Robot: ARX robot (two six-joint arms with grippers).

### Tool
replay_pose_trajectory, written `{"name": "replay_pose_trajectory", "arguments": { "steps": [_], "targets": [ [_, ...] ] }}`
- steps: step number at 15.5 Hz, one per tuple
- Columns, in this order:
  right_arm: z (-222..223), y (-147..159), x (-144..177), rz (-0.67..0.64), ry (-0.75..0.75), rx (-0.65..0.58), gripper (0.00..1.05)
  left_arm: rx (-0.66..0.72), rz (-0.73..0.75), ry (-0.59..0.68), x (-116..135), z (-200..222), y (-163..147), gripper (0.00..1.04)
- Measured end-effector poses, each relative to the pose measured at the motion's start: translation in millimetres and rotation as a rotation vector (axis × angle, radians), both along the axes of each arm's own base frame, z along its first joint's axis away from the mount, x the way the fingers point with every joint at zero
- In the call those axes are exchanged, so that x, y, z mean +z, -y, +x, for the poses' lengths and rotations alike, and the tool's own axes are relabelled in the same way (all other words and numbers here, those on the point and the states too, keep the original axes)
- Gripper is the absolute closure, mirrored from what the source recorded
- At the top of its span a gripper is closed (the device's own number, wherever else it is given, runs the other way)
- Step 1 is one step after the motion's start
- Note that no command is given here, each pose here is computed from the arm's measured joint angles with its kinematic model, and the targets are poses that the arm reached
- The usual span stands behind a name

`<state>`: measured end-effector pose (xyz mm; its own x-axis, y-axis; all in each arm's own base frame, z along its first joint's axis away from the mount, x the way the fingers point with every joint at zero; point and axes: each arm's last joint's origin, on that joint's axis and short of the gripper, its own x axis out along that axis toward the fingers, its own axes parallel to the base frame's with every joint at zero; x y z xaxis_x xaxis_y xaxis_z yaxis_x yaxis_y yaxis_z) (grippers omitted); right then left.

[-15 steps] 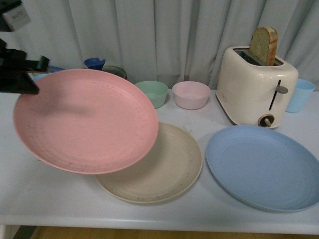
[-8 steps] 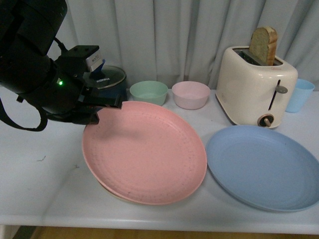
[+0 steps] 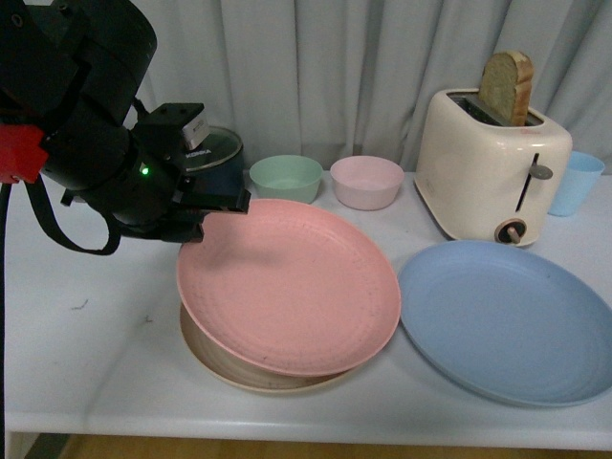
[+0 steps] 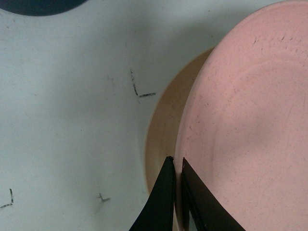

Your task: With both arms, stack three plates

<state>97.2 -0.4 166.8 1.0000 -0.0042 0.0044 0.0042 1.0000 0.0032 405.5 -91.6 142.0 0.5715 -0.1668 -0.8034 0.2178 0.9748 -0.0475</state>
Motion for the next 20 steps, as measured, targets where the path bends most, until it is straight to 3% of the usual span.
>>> {"name": "replay_pose_trajectory", "arguments": {
  "steps": [6, 7, 8, 11, 13, 15, 16, 18, 20],
  "targets": [
    [0.0, 0.0, 0.0, 0.0, 0.0, 0.0, 0.06, -0.023, 0.021, 0.035, -0.8, 6.0, -6.1, 0.3],
    [0.0, 0.0, 0.0, 0.0, 0.0, 0.0, 0.06, -0.037, 0.017, 0.093, 16.4, -4.0, -10.8, 0.09],
    [0.0, 0.0, 0.0, 0.0, 0.0, 0.0, 0.06, -0.056, -0.007, 0.205, 49.5, -21.5, -18.1, 0.07],
    [0.0, 0.0, 0.0, 0.0, 0.0, 0.0, 0.06, -0.055, 0.054, 0.442, 88.2, -58.6, -30.0, 0.07],
    [0.0, 0.0, 0.0, 0.0, 0.0, 0.0, 0.06, 0.008, 0.136, 0.734, 119.0, -109.7, -35.4, 0.08],
    [0.0, 0.0, 0.0, 0.0, 0.0, 0.0, 0.06, 0.162, 0.019, 1.001, 138.2, -144.8, -46.4, 0.28],
    [0.0, 0.0, 0.0, 0.0, 0.0, 0.0, 0.06, 0.201, -0.017, 1.022, 128.1, -157.1, -54.4, 0.38],
    [0.0, 0.0, 0.0, 0.0, 0.0, 0.0, 0.06, 0.221, -0.023, 0.905, 83.6, -173.9, -64.4, 0.6],
    [0.0, 0.0, 0.0, 0.0, 0.0, 0.0, 0.06, 0.22, -0.039, 0.91, 71.1, -193.6, -70.7, 0.82]
  ]
}}
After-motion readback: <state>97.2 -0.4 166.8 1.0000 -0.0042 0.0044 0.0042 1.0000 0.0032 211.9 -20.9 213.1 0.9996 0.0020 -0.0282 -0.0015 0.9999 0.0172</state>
